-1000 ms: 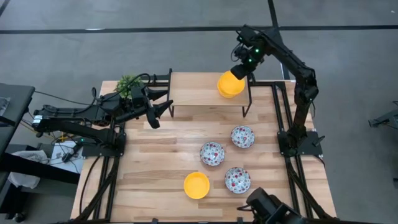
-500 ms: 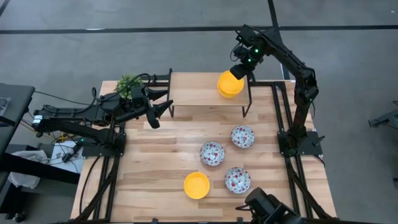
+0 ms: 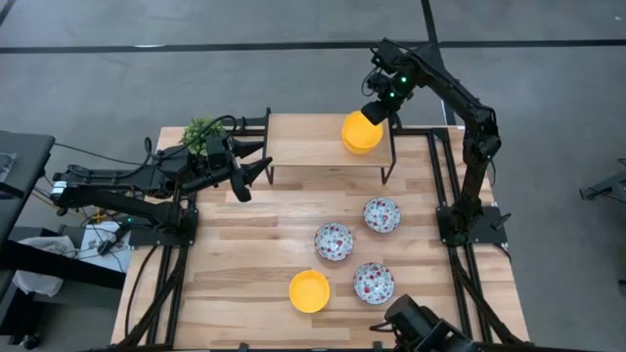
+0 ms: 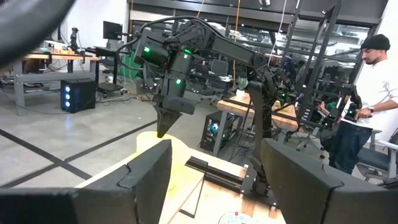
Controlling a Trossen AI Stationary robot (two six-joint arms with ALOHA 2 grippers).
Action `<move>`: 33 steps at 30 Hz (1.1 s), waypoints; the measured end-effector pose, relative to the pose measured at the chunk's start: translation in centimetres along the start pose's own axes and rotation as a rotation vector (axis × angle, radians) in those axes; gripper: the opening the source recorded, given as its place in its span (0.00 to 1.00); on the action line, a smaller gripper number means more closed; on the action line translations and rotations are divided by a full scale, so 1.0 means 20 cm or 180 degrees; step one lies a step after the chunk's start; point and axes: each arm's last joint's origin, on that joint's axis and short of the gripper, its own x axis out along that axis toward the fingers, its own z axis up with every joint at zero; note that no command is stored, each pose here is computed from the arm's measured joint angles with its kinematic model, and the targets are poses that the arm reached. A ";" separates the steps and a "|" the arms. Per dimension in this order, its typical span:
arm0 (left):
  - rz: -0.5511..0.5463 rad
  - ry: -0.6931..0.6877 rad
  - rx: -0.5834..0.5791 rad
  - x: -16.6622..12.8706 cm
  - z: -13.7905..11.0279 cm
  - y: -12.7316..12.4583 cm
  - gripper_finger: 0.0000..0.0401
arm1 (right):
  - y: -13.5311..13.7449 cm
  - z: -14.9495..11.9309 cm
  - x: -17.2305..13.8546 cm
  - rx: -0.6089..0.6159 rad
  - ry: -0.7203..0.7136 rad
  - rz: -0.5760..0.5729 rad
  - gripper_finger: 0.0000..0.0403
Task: Pick & Place Mini bowls
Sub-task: Stack the left yellow bowl on the yellow bowl on the shelf
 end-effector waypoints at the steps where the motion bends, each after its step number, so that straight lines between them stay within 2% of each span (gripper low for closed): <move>1: 0.0000 0.0000 -0.0001 0.00 0.00 0.00 0.61 | 0.00 0.00 0.00 0.0000 0.0001 0.0000 0.00; 9: 0.0000 0.0000 -0.0001 0.00 0.00 0.00 0.61 | 0.02 0.00 0.01 -0.0099 -0.0009 0.0006 0.01; 16: -0.0001 0.0000 -0.0001 0.00 0.00 0.00 0.61 | 0.04 0.02 0.01 -0.0177 -0.0072 0.0002 0.12; 21: -0.0002 0.0000 -0.0001 0.00 0.00 0.00 0.61 | 0.03 0.02 0.01 -0.0170 -0.0060 -0.0215 0.20; 33: -0.0002 0.0000 -0.0001 0.00 0.00 0.00 0.61 | 0.02 0.02 -0.04 -0.0146 -0.0157 -0.0249 0.25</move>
